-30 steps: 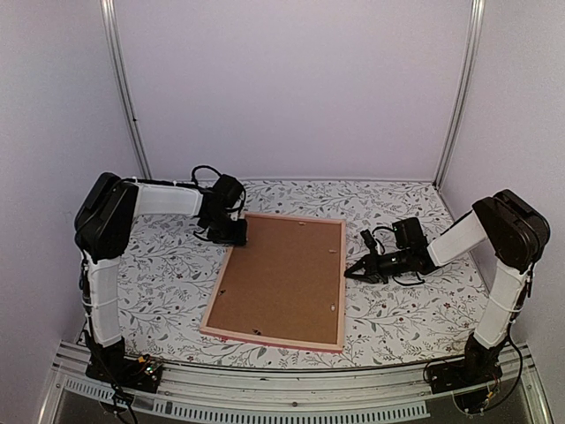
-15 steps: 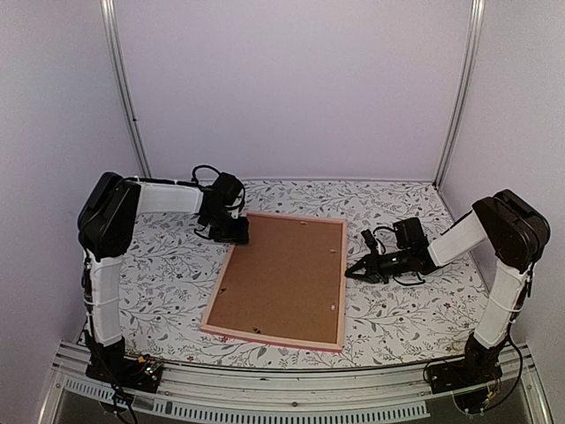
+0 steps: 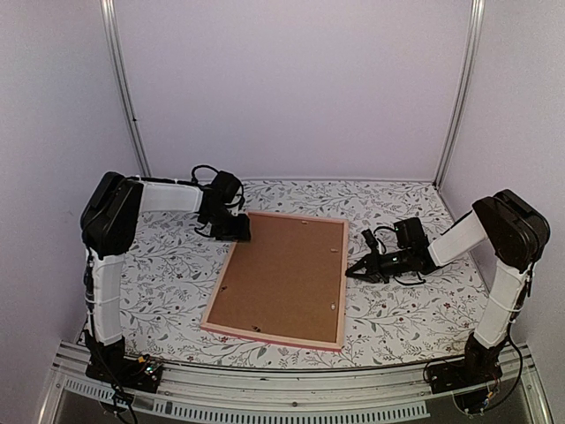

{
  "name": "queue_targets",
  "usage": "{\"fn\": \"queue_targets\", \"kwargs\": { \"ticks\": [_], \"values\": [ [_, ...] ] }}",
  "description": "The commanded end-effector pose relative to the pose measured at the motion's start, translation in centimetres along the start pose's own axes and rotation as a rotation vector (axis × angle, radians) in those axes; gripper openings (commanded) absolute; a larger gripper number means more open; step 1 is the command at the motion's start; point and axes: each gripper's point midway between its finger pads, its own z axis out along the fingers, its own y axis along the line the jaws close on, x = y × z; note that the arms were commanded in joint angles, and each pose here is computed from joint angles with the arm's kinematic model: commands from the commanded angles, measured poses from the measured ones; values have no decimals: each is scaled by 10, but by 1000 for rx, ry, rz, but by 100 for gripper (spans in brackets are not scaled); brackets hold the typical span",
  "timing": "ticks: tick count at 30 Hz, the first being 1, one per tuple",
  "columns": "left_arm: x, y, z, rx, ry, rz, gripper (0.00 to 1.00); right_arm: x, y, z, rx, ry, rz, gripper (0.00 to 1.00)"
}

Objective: Put the photo into the frame
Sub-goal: Press the fastener onto the backboard.

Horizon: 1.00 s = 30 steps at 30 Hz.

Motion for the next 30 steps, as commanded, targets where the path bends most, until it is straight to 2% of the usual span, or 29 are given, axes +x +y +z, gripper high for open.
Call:
{"fn": "queue_targets", "kwargs": {
  "ticks": [1, 9, 21, 30],
  "values": [
    [22, 10, 32, -13, 61, -21, 52, 61, -78, -1, 285, 120, 204, 0],
    [19, 21, 36, -59, 46, -39, 48, 62, -78, -1, 286, 121, 205, 0],
    [10, 21, 36, -59, 0, -97, 32, 64, -80, -1, 291, 125, 208, 0],
    [9, 18, 35, -41, -6, -124, 36, 64, -81, 0, 289, 127, 209, 0]
  ]
}}
